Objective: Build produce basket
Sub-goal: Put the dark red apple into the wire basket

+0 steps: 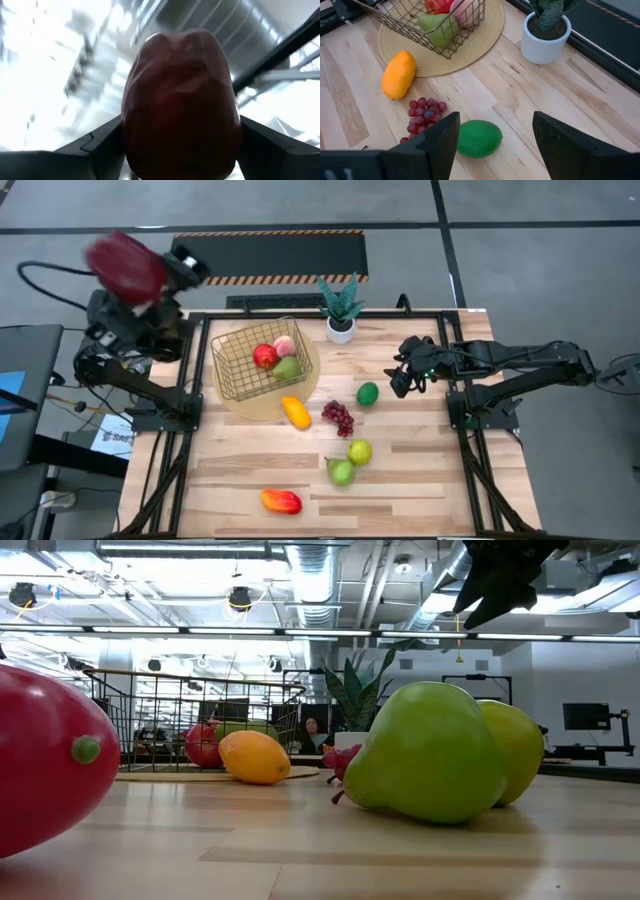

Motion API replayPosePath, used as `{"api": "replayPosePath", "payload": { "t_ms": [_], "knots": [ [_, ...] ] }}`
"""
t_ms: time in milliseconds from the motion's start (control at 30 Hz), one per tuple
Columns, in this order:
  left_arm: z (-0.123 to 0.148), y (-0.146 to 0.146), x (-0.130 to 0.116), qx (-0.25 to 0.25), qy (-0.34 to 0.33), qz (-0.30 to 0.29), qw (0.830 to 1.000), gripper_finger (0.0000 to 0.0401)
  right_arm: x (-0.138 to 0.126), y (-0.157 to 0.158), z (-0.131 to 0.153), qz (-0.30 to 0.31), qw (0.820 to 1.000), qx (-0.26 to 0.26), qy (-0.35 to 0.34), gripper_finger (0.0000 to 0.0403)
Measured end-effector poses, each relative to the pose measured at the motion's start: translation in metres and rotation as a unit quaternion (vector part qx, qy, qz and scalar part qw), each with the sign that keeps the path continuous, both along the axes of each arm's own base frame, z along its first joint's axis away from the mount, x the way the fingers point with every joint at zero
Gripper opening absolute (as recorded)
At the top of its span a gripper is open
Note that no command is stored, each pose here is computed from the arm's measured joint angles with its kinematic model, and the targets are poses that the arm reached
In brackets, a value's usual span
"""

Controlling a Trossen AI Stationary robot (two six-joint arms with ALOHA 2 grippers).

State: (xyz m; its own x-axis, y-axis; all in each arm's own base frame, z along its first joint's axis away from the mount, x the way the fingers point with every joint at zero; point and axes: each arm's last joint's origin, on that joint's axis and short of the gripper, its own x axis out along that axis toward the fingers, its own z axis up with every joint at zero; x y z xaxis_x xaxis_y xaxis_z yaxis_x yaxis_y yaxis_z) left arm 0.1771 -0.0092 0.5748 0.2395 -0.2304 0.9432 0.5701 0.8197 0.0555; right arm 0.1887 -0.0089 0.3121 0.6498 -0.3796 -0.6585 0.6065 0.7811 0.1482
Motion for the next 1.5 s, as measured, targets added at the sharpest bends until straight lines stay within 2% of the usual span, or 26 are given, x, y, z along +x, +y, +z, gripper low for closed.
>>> {"api": "replayPosePath", "payload": {
  "t_ms": [133,300,433,500,567,633,700,833,900,1000,1100,1233,1333,1467,1500],
  "knots": [
    [0.002,-0.001,-0.007,-0.011,-0.044,0.026,0.999,0.0286,0.0,0.0,0.0,0.0,1.0,0.0,0.0,0.0273],
    [0.001,-0.002,-0.004,-0.003,-0.023,0.014,1.0,0.0287,0.0,0.0,0.0,0.001,1.0,-0.001,0.003,0.0273],
    [-0.005,-0.006,0.012,0.051,0.075,-0.036,0.995,0.0287,0.0,0.0,0.0,0.002,1.0,-0.002,0.004,0.0273],
    [-0.011,-0.009,0.022,0.085,0.134,-0.067,0.985,0.0287,0.0,0.0,0.0,0.002,1.0,-0.002,0.004,0.0273],
    [-0.018,-0.012,0.031,0.128,0.198,-0.107,0.966,0.0287,0.0,0.0,0.0,0.003,1.0,-0.002,0.004,0.0273],
    [-0.029,-0.015,0.04,0.163,0.275,-0.145,0.937,0.0287,0.0,0.0,0.0,0.003,1.0,-0.002,0.004,0.0273],
    [-0.044,-0.018,0.051,0.176,0.36,-0.159,0.903,0.0287,0.0,0.0,0.0,0.003,1.0,-0.002,0.004,0.0273],
    [-0.073,-0.022,0.065,0.181,0.491,-0.137,0.841,0.0287,0.0,0.0,0.0,0.003,1.0,-0.002,0.005,0.0273],
    [-0.084,-0.021,0.069,0.188,0.527,-0.109,0.822,0.0287,0.0,0.0,0.0,0.003,1.0,-0.002,0.004,0.0273],
    [-0.098,-0.019,0.073,0.203,0.571,-0.044,0.794,0.0287,0.0,0.0,0.0,0.004,1.0,-0.002,0.005,0.0273],
    [-0.107,-0.015,0.074,0.216,0.598,0.065,0.769,0.0287,0.0,0.0,0.0,0.004,1.0,-0.003,0.005,0.0273],
    [-0.117,-0.013,0.073,0.252,0.624,0.212,0.709,0.0287,0.0,0.0,0.0,0.004,1.0,-0.002,0.005,0.0273],
    [-0.123,-0.014,0.072,0.291,0.627,0.336,0.64,0.0286,0.0,0.0,-0.001,0.004,1.0,-0.002,0.006,0.0273],
    [-0.124,-0.015,0.074,0.317,0.613,0.509,0.515,0.0287,0.0,0.0,-0.001,0.004,1.0,-0.002,0.006,0.0273],
    [-0.124,-0.015,0.074,0.321,0.609,0.546,0.478,0.0287,0.0,0.0,-0.001,0.004,1.0,-0.002,0.006,0.0273]
  ]
}}
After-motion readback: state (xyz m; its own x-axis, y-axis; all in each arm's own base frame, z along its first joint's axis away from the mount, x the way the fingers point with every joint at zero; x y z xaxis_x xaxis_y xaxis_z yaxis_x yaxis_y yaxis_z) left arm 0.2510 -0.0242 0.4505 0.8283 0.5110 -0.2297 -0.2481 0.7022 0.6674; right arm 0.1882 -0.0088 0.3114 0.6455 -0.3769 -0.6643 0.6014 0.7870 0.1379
